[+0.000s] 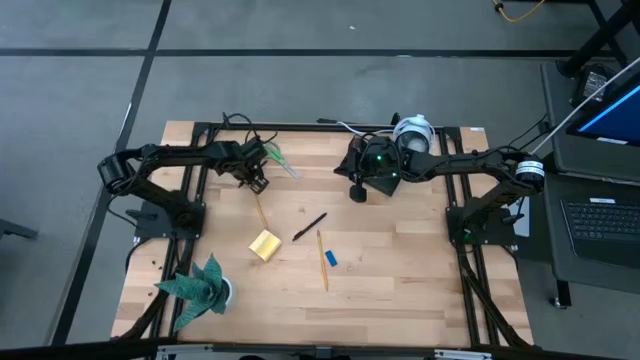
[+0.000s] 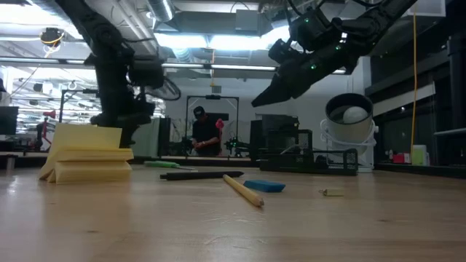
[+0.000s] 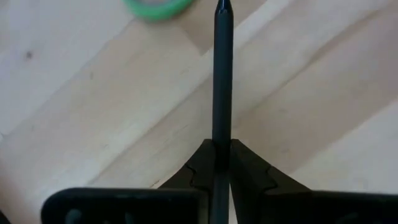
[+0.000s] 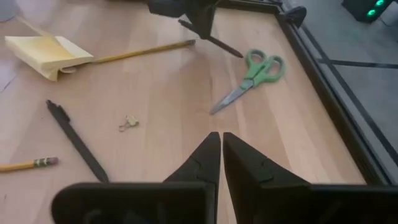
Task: Pick and place office supplies into organizer
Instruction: Put the top black pen into the metal mesh desk organizer
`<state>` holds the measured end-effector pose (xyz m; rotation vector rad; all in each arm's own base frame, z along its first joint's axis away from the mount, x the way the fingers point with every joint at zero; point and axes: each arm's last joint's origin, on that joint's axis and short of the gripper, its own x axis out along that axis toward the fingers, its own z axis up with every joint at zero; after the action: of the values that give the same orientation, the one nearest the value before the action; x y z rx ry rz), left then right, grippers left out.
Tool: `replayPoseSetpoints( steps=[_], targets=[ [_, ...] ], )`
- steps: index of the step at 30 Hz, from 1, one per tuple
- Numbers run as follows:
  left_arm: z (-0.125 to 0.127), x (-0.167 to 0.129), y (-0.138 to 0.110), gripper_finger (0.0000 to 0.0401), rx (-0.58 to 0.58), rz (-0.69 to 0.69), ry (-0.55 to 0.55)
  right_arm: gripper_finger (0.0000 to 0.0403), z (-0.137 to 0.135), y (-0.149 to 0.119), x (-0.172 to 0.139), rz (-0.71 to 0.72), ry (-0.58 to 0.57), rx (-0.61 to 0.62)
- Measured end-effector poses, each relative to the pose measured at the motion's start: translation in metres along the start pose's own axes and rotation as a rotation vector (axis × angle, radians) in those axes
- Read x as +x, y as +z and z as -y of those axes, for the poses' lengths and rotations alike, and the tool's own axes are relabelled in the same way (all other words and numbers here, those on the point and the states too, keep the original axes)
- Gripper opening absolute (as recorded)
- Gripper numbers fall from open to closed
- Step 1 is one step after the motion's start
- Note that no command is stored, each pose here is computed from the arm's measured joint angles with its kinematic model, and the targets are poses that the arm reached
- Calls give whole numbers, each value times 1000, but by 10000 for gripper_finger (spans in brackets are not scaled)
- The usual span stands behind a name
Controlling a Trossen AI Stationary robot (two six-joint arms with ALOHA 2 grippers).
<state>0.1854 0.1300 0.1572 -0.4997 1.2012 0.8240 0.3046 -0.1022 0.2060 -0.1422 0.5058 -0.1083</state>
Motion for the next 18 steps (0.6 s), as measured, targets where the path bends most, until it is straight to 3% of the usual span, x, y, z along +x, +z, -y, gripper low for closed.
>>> replayPoseSetpoints(
  steps=[8,18],
  targets=[
    [11,-31,25,24,96,29,-23,26,0,14,-8,59,26,-38],
    [24,-76,50,24,145,88,-54,26,-16,55,-13,160,64,-268]
  ],
)
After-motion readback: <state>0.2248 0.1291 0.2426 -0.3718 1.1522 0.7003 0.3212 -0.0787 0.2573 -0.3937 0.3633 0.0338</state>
